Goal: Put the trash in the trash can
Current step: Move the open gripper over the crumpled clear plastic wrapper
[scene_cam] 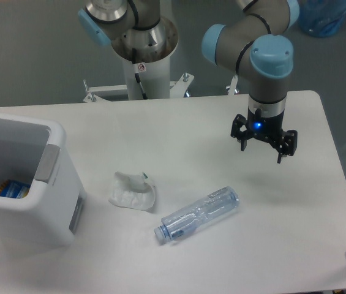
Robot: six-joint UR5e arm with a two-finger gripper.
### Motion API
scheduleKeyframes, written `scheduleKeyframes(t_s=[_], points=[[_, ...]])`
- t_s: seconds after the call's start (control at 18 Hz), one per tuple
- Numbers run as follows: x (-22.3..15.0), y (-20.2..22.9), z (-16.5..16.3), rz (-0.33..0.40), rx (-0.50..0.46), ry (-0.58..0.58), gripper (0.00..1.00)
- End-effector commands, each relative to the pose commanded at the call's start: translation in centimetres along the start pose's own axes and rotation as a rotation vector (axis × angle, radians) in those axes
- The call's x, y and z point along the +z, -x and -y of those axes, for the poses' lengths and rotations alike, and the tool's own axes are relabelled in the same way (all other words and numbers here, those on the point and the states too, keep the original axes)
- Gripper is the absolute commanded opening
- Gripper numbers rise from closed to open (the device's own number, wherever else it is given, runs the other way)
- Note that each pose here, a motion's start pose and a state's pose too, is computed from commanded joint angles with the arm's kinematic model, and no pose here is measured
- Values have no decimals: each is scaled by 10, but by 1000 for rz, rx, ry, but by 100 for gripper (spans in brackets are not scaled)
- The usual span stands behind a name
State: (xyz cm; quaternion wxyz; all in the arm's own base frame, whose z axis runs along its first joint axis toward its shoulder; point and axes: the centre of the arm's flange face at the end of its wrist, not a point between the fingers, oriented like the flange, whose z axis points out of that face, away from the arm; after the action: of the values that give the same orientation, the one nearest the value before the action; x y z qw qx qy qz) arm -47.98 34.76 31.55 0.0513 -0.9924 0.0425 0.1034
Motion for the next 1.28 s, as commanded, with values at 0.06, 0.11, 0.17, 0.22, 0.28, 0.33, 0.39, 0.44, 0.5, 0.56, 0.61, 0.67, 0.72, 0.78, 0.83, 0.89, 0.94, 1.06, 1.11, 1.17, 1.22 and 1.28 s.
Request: scheduleKeyframes(t_s=[0.06,0.11,0.17,0.22,0.28,0.33,0.39,0.44,0.5,0.56,0.61,0.67,0.72,0.78,0.83,0.89,0.94,1.06,1.11,1.17,1.22,1.28], points=[[2,-1,0,-4,0,1,100],[5,-3,-1,-10,1,5,100],[5,-3,-1,-9,1,6,100],[9,-3,-1,-15,3,9,100],[11,-3,-1,-18,3,9,100],[14,-5,0,-24,5,11,100],[16,-6,4,-26,10,11,100],[17,-7,6,-27,13,8,100],[20,-9,7,-31,11,9,100],[24,-13,6,-39,11,15,100],[23,-18,8,-43,8,14,100],[22,-27,19,-45,19,9,100],[21,-37,32,-48,33,7,100],[23,-42,37,-53,25,8,100],[26,-45,37,-60,-6,15,100],[27,-51,40,-62,-38,22,100],[28,-63,50,-68,-49,27,100],[28,-94,61,-90,-41,26,100],[22,-102,59,-92,-44,18,100],[20,-110,60,-99,-40,19,100],[21,-122,67,-108,-27,19,100],[21,-134,75,-113,-16,20,100]])
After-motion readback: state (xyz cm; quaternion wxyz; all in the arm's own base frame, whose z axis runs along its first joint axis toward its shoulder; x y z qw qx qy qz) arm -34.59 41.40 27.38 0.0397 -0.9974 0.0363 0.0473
